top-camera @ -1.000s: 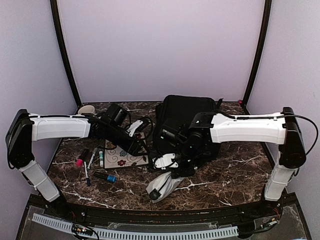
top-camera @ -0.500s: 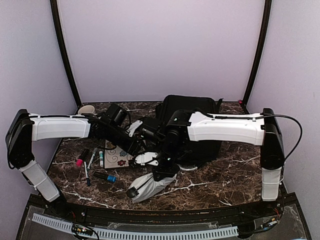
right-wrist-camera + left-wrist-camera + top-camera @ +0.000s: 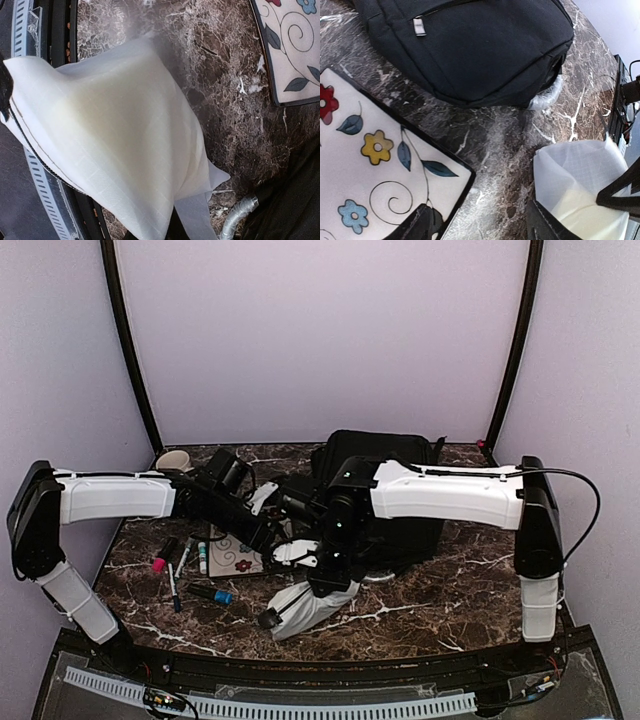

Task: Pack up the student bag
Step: Place the pencil case at the center of the board.

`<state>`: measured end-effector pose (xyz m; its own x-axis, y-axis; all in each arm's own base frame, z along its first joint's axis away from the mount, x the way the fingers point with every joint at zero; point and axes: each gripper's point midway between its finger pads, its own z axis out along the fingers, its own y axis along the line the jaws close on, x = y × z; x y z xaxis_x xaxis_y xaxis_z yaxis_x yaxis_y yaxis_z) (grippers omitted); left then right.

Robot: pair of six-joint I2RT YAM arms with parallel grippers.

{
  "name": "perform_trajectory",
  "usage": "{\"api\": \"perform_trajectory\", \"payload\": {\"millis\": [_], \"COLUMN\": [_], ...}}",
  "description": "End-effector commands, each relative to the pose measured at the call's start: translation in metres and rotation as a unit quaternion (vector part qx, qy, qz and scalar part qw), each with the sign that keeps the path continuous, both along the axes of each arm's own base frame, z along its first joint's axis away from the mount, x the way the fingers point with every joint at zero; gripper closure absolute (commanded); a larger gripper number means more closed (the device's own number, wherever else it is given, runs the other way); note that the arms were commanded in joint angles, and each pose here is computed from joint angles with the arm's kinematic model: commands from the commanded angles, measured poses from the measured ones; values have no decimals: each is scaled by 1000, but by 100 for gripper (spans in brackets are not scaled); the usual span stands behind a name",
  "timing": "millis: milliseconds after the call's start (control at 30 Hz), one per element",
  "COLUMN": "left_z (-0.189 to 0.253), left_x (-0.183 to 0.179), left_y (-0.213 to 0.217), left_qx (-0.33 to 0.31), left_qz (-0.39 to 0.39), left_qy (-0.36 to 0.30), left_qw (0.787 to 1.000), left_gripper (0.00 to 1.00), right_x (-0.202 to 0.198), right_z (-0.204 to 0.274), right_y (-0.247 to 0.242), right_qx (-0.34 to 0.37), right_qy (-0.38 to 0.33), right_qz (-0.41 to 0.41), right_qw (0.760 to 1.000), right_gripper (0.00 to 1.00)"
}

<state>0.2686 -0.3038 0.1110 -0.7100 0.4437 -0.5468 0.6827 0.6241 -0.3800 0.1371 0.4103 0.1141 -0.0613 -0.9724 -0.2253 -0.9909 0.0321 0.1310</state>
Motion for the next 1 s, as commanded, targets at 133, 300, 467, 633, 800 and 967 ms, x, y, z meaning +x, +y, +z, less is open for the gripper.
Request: {"api": "perform_trajectory", "payload": {"millis": [133,300,467,633,800,967], "left_z": [15,14,14,14,14,14], "left_x": [12,9,7,8,7,6], "left_y": [8,11,14,15,16,18], "left_qx": [-4,-2,-2,-3,-4,-3], "left_qz": [17,15,18,20,20,23], "left_qy": [-27,-27,-33,-35,-36,-39], "left_qw": [999,1000,999,999,999,999], "left_gripper": [35,35,35,35,35,35], "right_x": [16,7,12,13,9,0], "right_z": [16,37,26,4,-24,-50], "right_y": [8,17,13,10,9,13], "right_qx": [40,116,111,90,61,43], "right_qy": [17,10,-17,-26,-45,-67], "right_qz": [12,83,105,125,147,166], "right_qw": [999,990,988,988,986,983], "right_gripper": [67,32,0,0,0,0]}}
